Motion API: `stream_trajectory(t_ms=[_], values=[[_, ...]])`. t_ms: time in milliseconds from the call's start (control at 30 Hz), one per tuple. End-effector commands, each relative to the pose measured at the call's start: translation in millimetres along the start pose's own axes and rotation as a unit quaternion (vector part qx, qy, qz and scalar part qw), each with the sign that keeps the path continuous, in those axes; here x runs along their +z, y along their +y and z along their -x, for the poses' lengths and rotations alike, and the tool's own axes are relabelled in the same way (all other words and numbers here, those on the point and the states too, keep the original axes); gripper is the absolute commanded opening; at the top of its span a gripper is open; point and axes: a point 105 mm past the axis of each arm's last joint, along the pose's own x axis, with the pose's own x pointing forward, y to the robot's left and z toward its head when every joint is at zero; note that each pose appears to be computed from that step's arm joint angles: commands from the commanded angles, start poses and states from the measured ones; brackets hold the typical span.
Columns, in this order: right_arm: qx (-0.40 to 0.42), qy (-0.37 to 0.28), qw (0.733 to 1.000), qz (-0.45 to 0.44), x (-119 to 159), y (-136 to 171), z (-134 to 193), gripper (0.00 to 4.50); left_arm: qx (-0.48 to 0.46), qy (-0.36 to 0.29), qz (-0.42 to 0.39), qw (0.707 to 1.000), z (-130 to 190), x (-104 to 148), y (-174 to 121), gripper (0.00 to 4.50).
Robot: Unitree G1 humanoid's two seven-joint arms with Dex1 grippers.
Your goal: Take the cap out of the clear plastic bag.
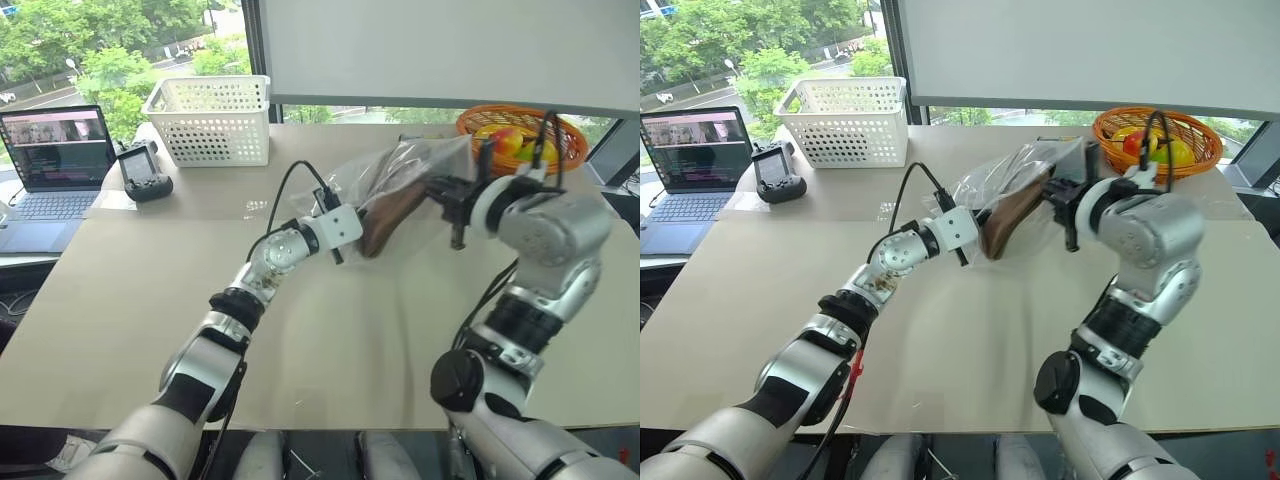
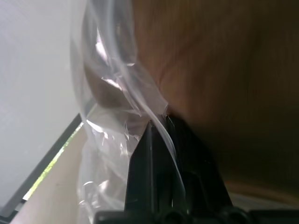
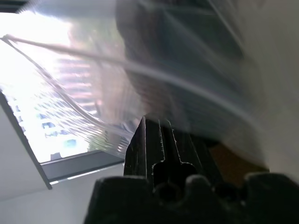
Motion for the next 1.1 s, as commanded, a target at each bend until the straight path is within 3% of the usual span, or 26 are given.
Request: stream_trajectory(t_ms=[33, 167, 400, 500, 567, 700, 800, 900, 1000, 1100], values=[[0.008, 0.001, 0.999, 0.050, -6, -4, 4, 0.06, 0.018, -0.035, -0.018, 0.999, -6, 24, 17, 0.00], [0.013, -0.003, 0.999, 0.037, -6, -6, 5, 0.06, 0.019, -0.029, -0.023, 0.999, -2, 19, 20, 0.00], [0.052, -0.056, 0.997, -0.029, 21, 22, 27, 0.06, 0.005, -0.011, -0.029, 1.000, 4, 6, 13, 0.00], [0.058, -0.072, 0.996, -0.016, 24, 29, 36, 0.06, -0.001, -0.009, -0.029, 1.000, 4, 4, 9, 0.00], [0.057, -0.080, 0.995, 0.006, 23, 29, 39, 0.06, -0.002, -0.008, -0.028, 1.000, 4, 3, 8, 0.00], [0.083, -0.088, 0.973, 0.194, 12, 7, 51, 0.06, -0.004, -0.004, -0.031, 1.000, 3, 2, 12, 0.00], [0.119, -0.033, 0.940, 0.318, 8, -8, 66, 0.06, -0.005, -0.002, -0.032, 0.999, 4, 0, 14, 0.00], [0.162, 0.086, 0.889, 0.420, -2, -17, 94, 0.06, -0.006, -0.002, -0.034, 0.999, 3, 0, 14, 0.00], [0.205, 0.191, 0.849, 0.448, -7, -11, 125, 0.06, -0.007, -0.003, -0.035, 0.999, 3, 0, 14, 0.00], [0.194, 0.248, 0.836, 0.450, -4, -8, 148, 0.06, -0.008, -0.004, -0.035, 0.999, 4, 0, 14, 0.00]])
